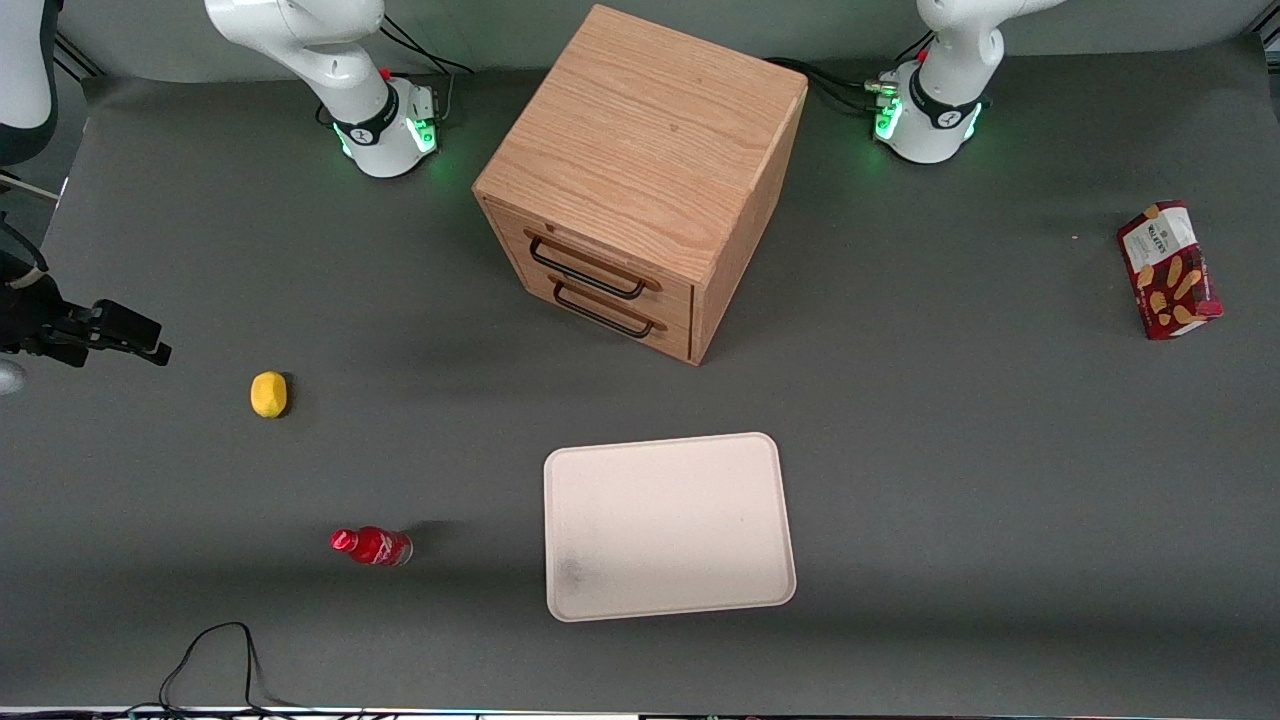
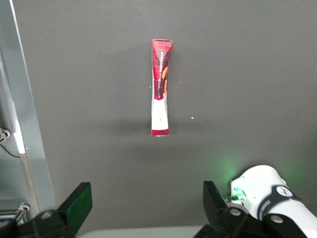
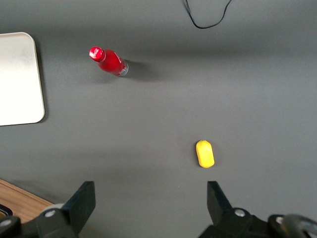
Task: Place red cookie box on tray
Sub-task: 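Close the left gripper on the end of the red shortbread box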
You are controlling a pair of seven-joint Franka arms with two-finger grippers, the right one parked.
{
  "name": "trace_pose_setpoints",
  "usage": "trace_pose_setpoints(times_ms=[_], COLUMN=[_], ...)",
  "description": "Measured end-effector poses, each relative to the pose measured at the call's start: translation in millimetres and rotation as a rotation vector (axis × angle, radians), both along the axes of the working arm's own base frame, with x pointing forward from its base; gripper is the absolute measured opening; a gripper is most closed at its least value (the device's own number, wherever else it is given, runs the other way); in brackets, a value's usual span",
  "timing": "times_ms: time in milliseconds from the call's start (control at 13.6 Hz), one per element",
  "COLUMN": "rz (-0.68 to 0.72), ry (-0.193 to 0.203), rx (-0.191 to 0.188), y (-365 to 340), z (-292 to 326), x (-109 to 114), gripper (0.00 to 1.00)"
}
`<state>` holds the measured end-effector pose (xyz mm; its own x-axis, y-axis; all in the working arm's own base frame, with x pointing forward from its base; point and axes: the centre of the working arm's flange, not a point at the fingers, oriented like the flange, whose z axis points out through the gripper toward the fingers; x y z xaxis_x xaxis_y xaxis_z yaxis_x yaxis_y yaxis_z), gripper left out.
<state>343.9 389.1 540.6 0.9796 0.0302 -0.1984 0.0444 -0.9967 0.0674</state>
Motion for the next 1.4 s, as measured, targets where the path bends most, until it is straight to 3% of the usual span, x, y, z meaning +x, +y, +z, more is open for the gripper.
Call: trace_pose_setpoints(times_ms=[368, 735, 1029, 1397], rz=[0.034, 0.059, 0.087, 0.072], ry=[-0.036, -0.097, -0.121, -0.127], rx=[0.03, 0.068, 0.087, 0.14], y=[-12, -29, -43, -40], z=[-89, -175, -209, -244], x=[-1, -20, -28, -19], gripper=[1.0, 1.0, 1.0, 1.0])
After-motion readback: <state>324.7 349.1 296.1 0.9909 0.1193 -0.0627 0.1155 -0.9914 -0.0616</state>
